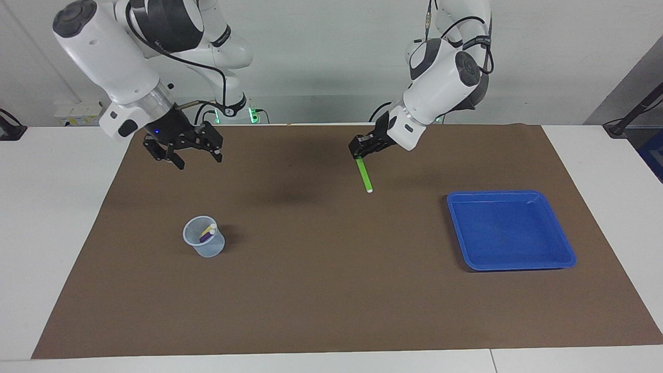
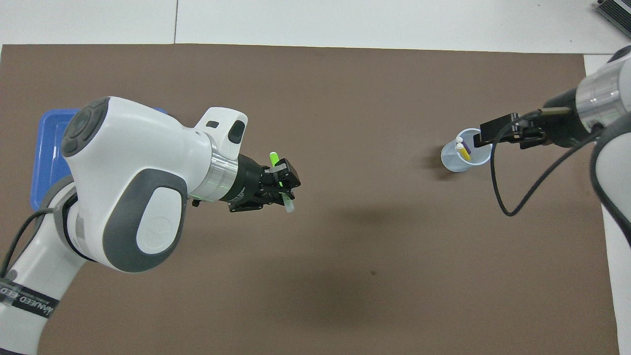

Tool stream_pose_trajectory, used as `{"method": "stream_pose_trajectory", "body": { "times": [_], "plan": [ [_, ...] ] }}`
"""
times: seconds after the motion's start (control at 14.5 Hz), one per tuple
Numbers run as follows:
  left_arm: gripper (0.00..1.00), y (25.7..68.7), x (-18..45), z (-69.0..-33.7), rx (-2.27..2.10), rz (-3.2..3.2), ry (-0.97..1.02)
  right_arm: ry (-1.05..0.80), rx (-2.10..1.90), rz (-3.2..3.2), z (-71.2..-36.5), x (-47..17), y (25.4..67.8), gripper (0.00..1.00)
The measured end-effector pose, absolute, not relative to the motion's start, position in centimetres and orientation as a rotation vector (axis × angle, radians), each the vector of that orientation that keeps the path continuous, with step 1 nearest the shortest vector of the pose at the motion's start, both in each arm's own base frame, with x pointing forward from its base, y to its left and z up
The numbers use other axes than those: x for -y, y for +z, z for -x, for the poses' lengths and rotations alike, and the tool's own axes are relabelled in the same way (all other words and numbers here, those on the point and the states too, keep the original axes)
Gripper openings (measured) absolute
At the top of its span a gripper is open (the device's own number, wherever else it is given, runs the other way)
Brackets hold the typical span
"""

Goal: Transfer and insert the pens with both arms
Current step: 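Lift the green pen with the left gripper while the right gripper approaches, then grasp the green pen with the right gripper from the left gripper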

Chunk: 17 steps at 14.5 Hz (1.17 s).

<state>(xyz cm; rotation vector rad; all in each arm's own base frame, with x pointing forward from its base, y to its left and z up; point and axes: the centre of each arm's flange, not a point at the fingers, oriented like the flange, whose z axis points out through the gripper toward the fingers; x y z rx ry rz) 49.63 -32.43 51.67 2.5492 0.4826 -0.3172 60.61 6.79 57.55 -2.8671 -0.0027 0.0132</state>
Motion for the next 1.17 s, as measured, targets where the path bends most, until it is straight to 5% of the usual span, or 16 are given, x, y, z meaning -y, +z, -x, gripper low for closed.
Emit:
{"method": "stream_pose_trajectory", "body": {
  "times": [0.21,0.76,1.17],
  "plan": [
    [0.22,53.0,38.0,-47.1,-0.54,-2.489,-0.234,0.029,-0.08,2.757,-63.1,-12.0,54.7,1.0],
    [0.22,54.7,44.5,-43.3,-0.672,-2.293,-0.055,0.08,-0.015,2.665,-61.5,-21.1,54.9,0.98],
    [0.22,55.7,46.0,-42.3,-0.699,-2.203,0.01,0.086,0.086,2.666,-61.3,-21.1,54.5,0.66]
  ]
}}
